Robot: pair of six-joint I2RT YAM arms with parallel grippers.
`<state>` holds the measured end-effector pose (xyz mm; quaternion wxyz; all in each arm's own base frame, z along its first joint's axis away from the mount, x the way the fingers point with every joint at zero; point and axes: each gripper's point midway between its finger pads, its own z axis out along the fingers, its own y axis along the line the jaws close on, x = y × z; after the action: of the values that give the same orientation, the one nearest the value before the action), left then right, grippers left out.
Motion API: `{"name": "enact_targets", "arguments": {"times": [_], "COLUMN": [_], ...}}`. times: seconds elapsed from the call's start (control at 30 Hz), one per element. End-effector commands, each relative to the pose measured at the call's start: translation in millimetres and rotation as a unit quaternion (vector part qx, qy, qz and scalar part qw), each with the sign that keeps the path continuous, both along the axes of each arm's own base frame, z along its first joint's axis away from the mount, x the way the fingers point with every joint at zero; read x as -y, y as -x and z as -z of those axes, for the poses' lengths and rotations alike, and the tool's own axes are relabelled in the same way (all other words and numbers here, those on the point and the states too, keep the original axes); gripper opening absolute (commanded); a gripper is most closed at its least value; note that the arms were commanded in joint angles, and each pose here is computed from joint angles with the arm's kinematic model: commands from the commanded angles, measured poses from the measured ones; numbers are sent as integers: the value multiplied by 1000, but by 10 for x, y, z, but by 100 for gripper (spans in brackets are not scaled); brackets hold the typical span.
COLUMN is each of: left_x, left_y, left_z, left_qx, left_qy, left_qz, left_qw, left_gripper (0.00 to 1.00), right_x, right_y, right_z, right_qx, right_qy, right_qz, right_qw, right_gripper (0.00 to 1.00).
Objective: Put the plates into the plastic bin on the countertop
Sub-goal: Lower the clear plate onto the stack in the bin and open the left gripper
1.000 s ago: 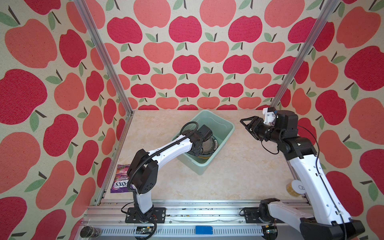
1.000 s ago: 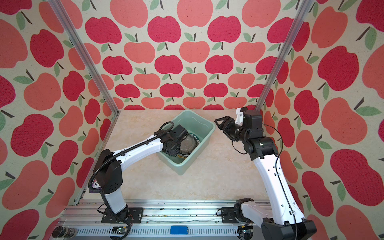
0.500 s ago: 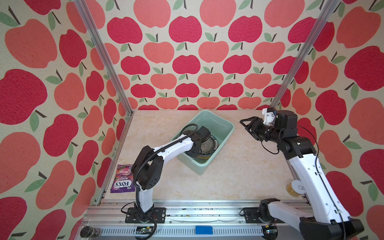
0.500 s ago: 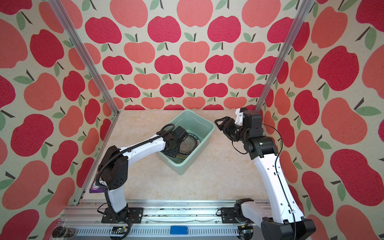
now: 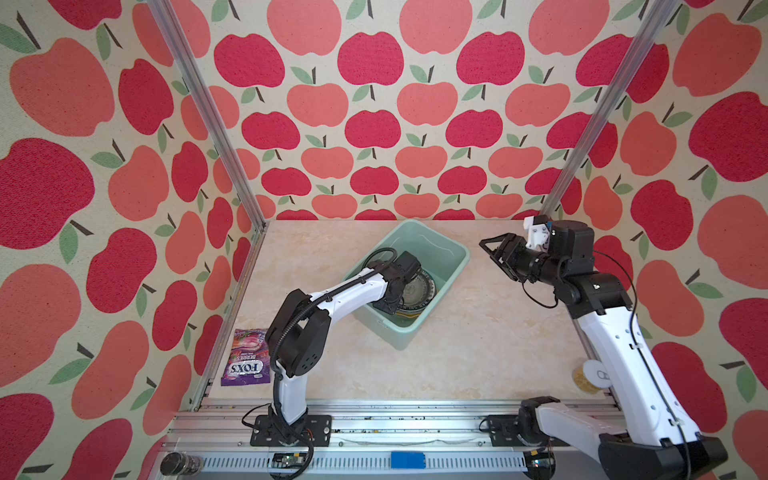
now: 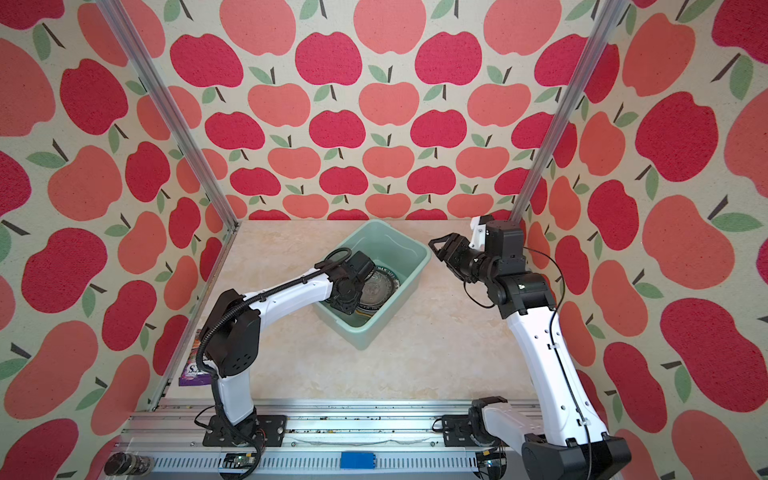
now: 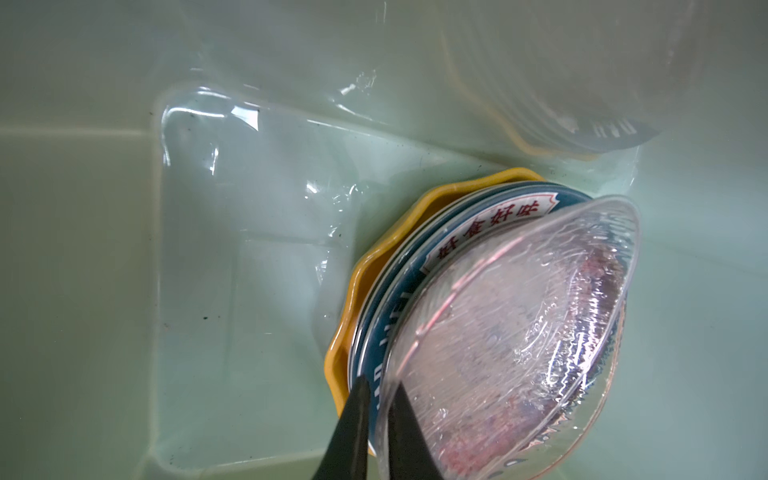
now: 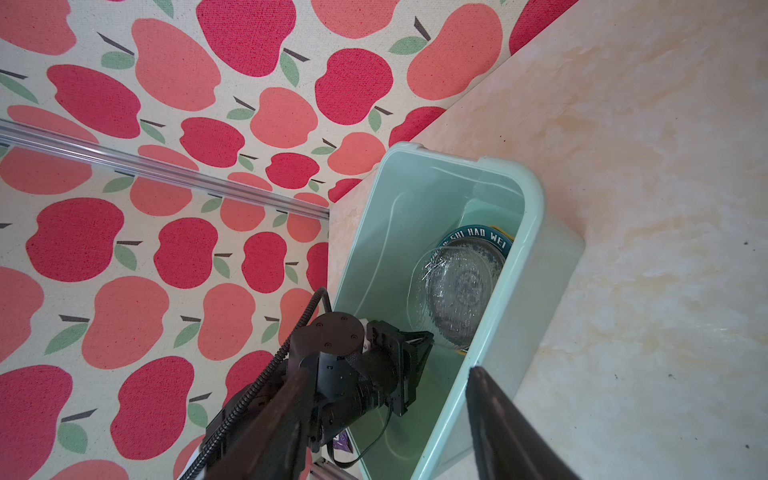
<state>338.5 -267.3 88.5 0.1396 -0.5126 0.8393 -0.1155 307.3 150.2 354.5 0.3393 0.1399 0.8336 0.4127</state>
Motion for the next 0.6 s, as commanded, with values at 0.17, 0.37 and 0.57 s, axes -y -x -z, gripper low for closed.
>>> {"name": "enact_targets", "arguments": {"times": [0.17, 0.37, 0.57], "left_x": [66, 87, 73], "left_y": [-47, -60, -133], "left_z": [45, -10, -239], "left_qx": [-10, -9, 21], "left_qy": [3, -2, -14], "left_qz": [14, 31, 64], "left_qw": [1000, 999, 998], "left_gripper": [22, 40, 58], "right_x": [5, 3, -1], "right_y": [16, 19, 24], "right_z": [-35, -19, -31], "right_qx": [0, -2, -2], "right_qy": [5, 4, 2], "right_qz": [-7, -8, -8], "right_qw": [1000, 1000, 1000], "right_gripper": [62, 62, 62]}}
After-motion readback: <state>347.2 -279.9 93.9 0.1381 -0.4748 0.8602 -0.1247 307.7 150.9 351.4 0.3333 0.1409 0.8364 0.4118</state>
